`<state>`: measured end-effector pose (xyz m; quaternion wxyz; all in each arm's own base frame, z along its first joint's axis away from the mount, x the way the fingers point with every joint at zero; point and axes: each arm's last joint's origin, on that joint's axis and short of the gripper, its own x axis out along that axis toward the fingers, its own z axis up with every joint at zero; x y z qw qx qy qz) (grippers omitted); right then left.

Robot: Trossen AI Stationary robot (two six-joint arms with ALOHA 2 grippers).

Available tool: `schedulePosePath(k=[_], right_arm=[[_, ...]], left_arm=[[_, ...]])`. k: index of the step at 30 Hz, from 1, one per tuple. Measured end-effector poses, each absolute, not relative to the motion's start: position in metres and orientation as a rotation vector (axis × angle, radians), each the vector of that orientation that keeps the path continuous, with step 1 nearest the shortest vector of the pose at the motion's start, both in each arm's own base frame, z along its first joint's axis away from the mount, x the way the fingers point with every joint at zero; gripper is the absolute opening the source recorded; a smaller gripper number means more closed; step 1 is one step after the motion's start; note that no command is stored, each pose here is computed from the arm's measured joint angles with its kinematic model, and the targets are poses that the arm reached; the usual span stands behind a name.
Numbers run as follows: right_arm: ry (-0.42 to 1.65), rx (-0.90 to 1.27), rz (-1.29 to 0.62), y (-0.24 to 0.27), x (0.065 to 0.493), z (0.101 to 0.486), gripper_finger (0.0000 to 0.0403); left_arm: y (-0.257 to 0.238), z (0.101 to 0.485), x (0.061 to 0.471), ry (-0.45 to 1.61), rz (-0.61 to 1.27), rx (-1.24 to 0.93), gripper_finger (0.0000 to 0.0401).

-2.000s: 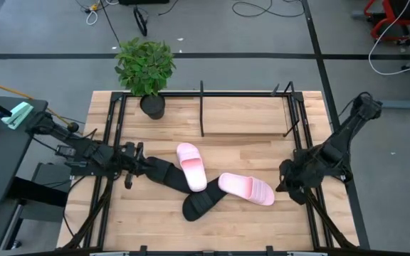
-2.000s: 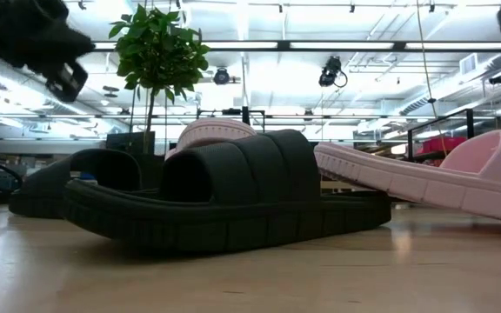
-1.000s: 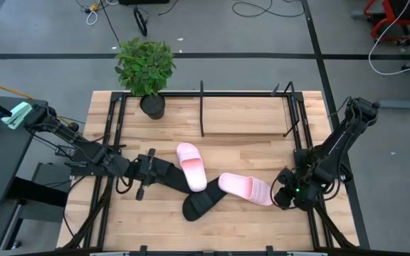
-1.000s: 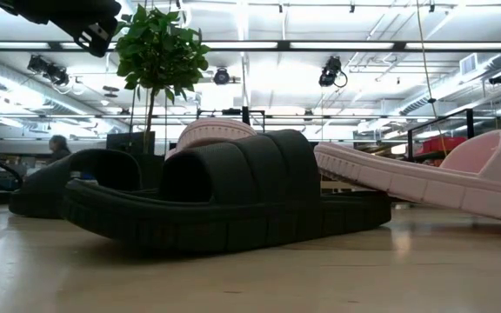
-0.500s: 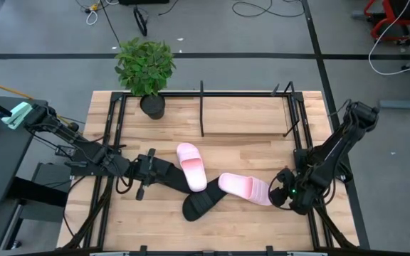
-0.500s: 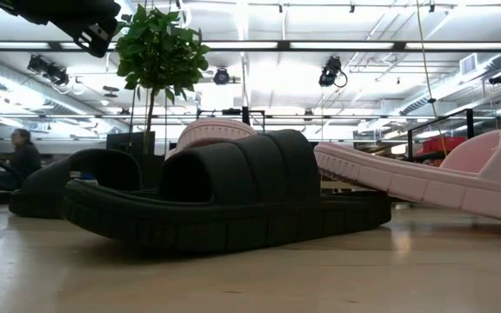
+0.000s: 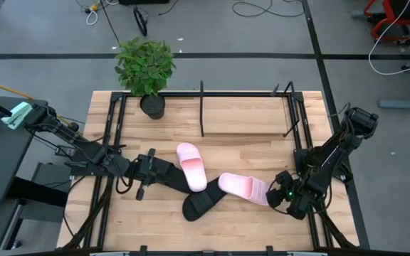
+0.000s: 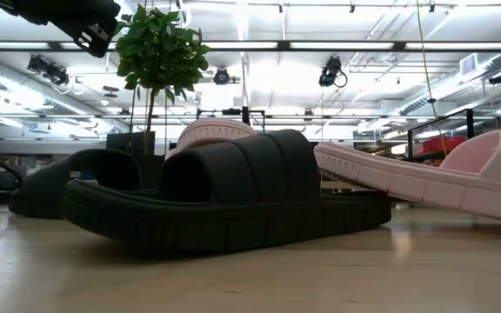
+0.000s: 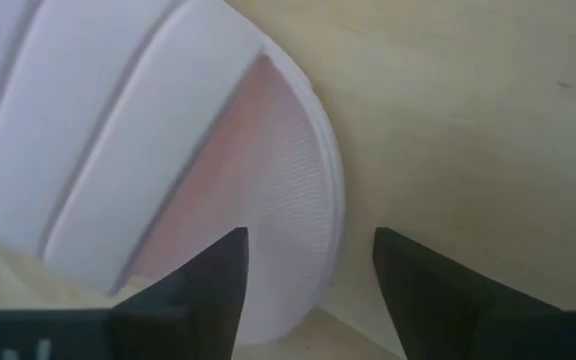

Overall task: Pick and place slides into the shelf
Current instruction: Put the right pink slide on the shelf

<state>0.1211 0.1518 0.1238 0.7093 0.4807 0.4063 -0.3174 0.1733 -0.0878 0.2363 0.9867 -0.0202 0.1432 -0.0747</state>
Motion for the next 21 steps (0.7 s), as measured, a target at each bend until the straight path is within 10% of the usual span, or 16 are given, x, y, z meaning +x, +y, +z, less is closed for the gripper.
schedulePosePath(k=[13,21], right_arm=[[0.782,1.043,-0.682,0.1515,0.1252,0.1222,0.0187],[0.767,0.998,-0.651,0.1518,0.1262,0.1228,0.0095]], left_arm=[[-0.0878,0.2363,0.1733,0.288,-0.150,-0.041,0.0034],[-0.0878,0.2363,0.1734,0.288,-0.149,-0.042,0.0038]])
